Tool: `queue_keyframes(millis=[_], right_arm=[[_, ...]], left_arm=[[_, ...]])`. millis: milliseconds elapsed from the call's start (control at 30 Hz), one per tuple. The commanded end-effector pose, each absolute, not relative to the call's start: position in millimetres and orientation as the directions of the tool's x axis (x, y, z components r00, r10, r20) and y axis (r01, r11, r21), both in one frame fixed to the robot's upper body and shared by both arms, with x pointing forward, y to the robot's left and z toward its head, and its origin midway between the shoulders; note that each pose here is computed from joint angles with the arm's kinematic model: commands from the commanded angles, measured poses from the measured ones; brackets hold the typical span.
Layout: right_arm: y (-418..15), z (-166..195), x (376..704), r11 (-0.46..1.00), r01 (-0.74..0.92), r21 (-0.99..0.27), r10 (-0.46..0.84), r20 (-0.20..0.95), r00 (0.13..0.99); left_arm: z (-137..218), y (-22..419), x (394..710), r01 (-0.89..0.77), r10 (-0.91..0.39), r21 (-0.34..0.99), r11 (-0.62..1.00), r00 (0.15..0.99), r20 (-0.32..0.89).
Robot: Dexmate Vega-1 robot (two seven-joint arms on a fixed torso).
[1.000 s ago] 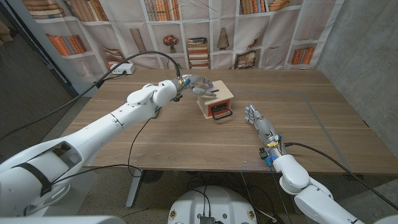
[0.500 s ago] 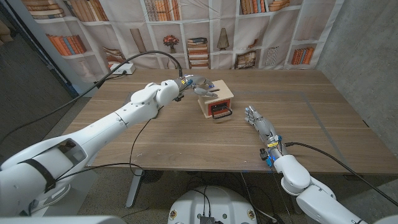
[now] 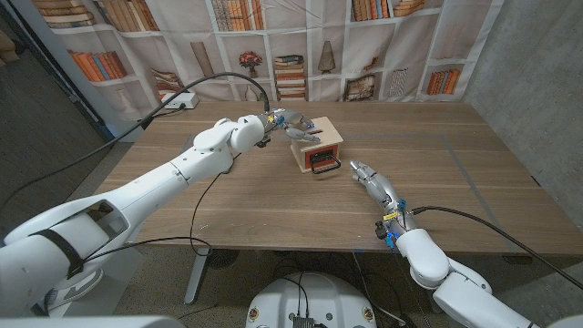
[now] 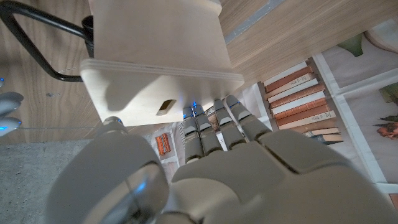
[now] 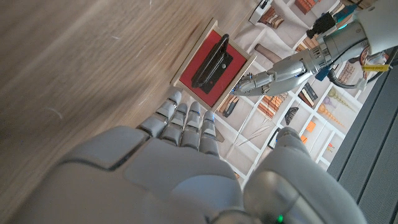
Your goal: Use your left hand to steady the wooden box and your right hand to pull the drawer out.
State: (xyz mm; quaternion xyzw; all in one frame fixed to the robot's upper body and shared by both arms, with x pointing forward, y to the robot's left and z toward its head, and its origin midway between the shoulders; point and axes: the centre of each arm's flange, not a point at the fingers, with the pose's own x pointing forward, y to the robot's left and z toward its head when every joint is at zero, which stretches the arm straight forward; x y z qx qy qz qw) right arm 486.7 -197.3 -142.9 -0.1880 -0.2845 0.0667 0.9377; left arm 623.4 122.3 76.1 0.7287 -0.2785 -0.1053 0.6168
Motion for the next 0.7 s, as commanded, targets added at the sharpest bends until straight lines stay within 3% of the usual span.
queue_keyframes(millis=[33,400,700], right_arm=[[-181,-136,487,0.826,0.138,-0.547,0.239,0.561,0.793],[-169,-128,490,0.671,0.298,-0.678,0.269,0.598,0.755],[-164,-127,490,0.58,0.336,-0.743,0.328,0.59,0.738]], left_arm=[[65,121,618,-0.238,-0.547,0.968,-0.073,0.822,0.161],[61,118,614,-0.23,-0.549,0.97,-0.082,0.822,0.149],[62,121,614,-0.226,-0.537,0.971,-0.08,0.83,0.149]])
